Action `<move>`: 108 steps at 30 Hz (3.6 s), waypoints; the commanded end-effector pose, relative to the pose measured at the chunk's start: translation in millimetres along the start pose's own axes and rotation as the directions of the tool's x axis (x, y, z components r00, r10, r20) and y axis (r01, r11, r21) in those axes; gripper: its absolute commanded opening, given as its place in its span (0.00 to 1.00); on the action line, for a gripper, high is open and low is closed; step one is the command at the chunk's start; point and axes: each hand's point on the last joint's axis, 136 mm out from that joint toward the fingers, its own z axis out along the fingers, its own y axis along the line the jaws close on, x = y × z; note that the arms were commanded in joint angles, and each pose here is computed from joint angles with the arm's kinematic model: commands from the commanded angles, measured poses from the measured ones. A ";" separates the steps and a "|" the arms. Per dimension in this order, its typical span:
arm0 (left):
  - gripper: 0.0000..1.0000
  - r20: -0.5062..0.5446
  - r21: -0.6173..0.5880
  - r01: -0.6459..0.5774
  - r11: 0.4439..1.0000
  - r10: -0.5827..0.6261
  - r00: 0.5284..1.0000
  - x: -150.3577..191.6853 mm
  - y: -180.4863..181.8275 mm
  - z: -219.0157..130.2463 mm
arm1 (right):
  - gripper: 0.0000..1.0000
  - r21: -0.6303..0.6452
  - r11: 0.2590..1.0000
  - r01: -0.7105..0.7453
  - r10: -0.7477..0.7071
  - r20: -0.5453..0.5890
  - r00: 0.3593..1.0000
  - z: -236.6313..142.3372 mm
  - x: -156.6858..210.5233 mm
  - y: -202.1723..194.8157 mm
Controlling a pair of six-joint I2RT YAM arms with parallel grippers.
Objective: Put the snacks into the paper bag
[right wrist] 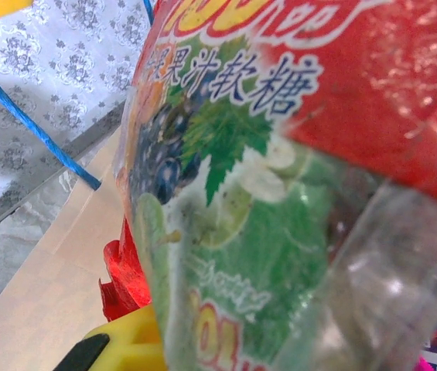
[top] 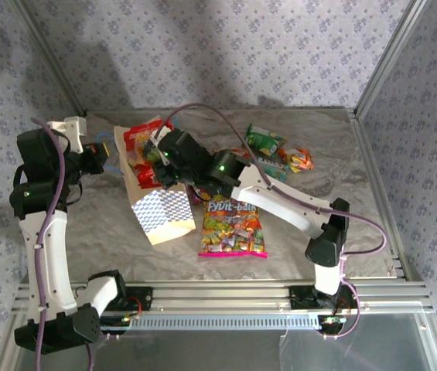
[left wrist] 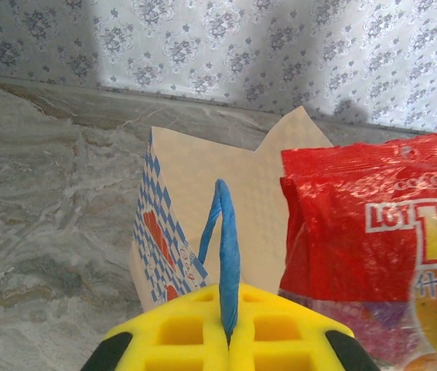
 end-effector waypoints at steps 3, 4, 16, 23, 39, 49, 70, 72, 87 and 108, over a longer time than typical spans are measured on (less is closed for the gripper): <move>0.00 0.018 0.008 -0.022 1.000 0.021 1.000 -2.9 -3.2 -6.0 | 0.00 -0.059 0.998 -0.038 0.044 0.107 0.993 -13.5 -38.2 10.8; 0.00 0.017 0.006 -0.019 1.000 0.019 1.000 -2.8 -2.7 -5.6 | 0.00 -0.069 0.997 -0.039 0.046 0.103 0.994 -12.2 -37.8 12.7; 0.02 -0.009 -0.001 -0.007 1.000 0.007 1.000 0.9 -0.1 -2.7 | 0.00 -0.055 0.997 -0.060 0.061 0.028 0.998 -4.1 -22.1 15.6; 0.03 -0.026 0.003 0.000 1.000 0.000 1.000 2.0 0.4 0.4 | 0.02 -0.025 0.997 -0.077 0.077 -0.004 0.997 -3.2 -13.9 13.6; 0.06 -0.045 -0.012 0.029 1.000 -0.029 0.999 5.1 -0.9 -7.2 | 0.63 0.043 0.999 -0.003 -0.001 0.091 0.996 -52.4 -40.5 8.4; 0.08 -0.030 -0.042 0.016 0.999 -0.018 0.999 9.3 -4.3 -26.6 | 0.66 0.204 0.977 0.054 -0.087 0.157 0.984 -107.9 -46.8 -31.5; 0.03 -0.094 -0.274 -0.014 0.962 -0.012 0.995 -10.7 43.8 -14.3 | 0.64 0.301 0.942 -0.150 0.095 0.191 0.977 -158.7 12.8 -124.3; 0.02 -0.096 -0.290 -0.022 0.957 -0.007 0.995 -19.0 48.4 -11.8 | 0.63 0.298 0.941 -0.159 0.105 0.189 0.976 -158.8 15.9 -126.3; 0.06 -0.108 -0.176 -0.040 0.984 0.021 0.994 -27.5 38.1 10.3 | 0.62 0.330 0.918 -0.219 0.167 0.178 0.970 -163.2 40.5 -153.3; 0.46 -0.093 -0.090 -0.012 0.996 0.003 0.996 0.7 12.3 -11.1 | 0.74 0.516 0.747 -0.418 0.436 0.094 0.895 -146.7 124.6 -269.9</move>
